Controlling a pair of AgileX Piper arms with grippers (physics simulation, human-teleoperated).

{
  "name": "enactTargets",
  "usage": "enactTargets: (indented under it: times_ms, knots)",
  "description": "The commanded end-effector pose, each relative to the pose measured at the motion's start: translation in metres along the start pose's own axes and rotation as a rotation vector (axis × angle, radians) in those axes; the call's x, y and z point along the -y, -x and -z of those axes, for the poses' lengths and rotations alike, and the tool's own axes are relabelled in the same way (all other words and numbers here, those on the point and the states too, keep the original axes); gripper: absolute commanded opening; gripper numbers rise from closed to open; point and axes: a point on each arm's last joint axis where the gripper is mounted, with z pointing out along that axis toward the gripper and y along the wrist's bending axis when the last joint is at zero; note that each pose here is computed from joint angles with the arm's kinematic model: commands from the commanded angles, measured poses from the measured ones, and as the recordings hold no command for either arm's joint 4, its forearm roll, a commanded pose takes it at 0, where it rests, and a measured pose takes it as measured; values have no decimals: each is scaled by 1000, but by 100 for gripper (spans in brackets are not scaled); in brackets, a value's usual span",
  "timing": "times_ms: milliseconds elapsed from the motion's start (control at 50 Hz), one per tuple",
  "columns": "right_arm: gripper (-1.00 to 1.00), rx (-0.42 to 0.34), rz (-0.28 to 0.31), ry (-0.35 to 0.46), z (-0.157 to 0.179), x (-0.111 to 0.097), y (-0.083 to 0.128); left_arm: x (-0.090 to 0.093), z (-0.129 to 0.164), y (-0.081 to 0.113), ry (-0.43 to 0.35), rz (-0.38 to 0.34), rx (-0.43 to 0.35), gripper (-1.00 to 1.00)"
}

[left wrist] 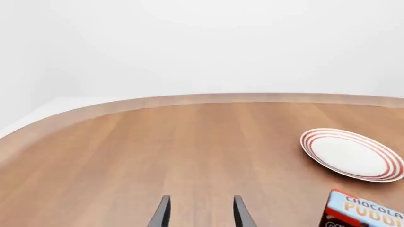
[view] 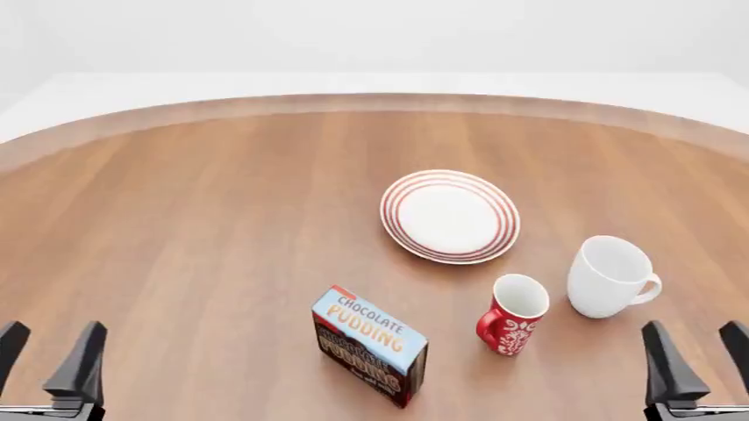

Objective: Put the chocolate pudding to the right of the plate.

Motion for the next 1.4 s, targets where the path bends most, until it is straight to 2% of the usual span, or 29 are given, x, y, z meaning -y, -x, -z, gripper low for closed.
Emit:
enactTargets:
  times_ms: [20, 240, 260, 280, 340, 360, 380, 400, 440, 460, 520, 600, 640, 660, 680, 700, 720, 760, 800, 820, 900, 940, 960, 1000, 1100, 1160, 1240, 1260, 1400]
  knots:
    - [100, 0, -6, -5, 0, 0, 1, 0, 0, 0, 0, 0, 0, 100]
    - [100, -18, -16, 12, -1, -1, -1, 0, 0, 0, 0, 0, 0, 100]
    - [100, -15, -53, 18, 0, -1, 6, 0, 0, 0, 0, 0, 0, 100]
    - [100, -10, -25, 39, 1, -2, 14, 0, 0, 0, 0, 0, 0, 100]
    - [100, -7, -50, 69, 4, -4, 31, 0, 0, 0, 0, 0, 0, 100]
    - [100, -7, -20, 97, 3, -5, 43, 0, 0, 0, 0, 0, 0, 100]
    - [100, 1, -24, 117, 3, -6, 55, 0, 0, 0, 0, 0, 0, 100]
    - [100, 4, -21, 151, 0, -8, 80, 0, 0, 0, 0, 0, 0, 100]
    - [100, 21, -7, 189, -1, -9, 106, 0, 0, 0, 0, 0, 0, 100]
    - [100, 32, -8, 218, -2, -11, 129, 0, 0, 0, 0, 0, 0, 100]
    - [100, 29, -31, 265, -7, -14, 154, 0, 0, 0, 0, 0, 0, 100]
    - [100, 23, 25, 328, -22, -22, 177, 0, 0, 0, 0, 0, 0, 100]
    - [100, 2, 23, 354, -29, -26, 181, 0, 0, 0, 0, 0, 0, 100]
    - [100, -27, 47, 380, -37, -31, 182, 0, 0, 0, 0, 0, 0, 100]
    - [100, -15, 46, 401, -36, -32, 186, 0, 0, 0, 0, 0, 0, 100]
    - [100, -33, 78, 454, -45, -41, 191, 0, 0, 0, 0, 0, 0, 100]
    - [100, -33, 78, 454, -45, -41, 191, 0, 0, 0, 0, 0, 0, 100]
    - [100, -50, 105, 525, -54, -53, 200, 0, 0, 0, 0, 0, 0, 100]
    - [100, -63, 112, 563, -58, -60, 206, 0, 0, 0, 0, 0, 0, 100]
    - [100, -97, 67, 617, -63, -71, 210, 0, 0, 0, 0, 0, 0, 100]
    - [100, -133, 81, 710, -69, -91, 213, 0, 0, 0, 0, 0, 0, 100]
    - [100, -145, 111, 744, -72, -99, 213, 0, 0, 0, 0, 0, 0, 100]
    - [100, -178, 127, 797, -74, -112, 210, 0, 0, 0, 0, 0, 0, 100]
    - [100, -192, 155, 816, -75, -117, 208, 0, 0, 0, 0, 0, 0, 100]
    - [100, -219, 180, 842, -75, -122, 209, 0, 0, 0, 0, 0, 0, 100]
    - [100, -271, 223, 862, -78, -130, 194, 0, 0, 0, 0, 0, 0, 100]
    - [100, -314, 226, 875, -80, -136, 186, 0, 0, 0, 0, 0, 0, 100]
    - [100, -341, 249, 883, -83, -142, 181, 0, 0, 0, 0, 0, 0, 100]
    - [100, -397, 295, 900, -90, -153, 179, 0, 0, 0, 0, 0, 0, 100]
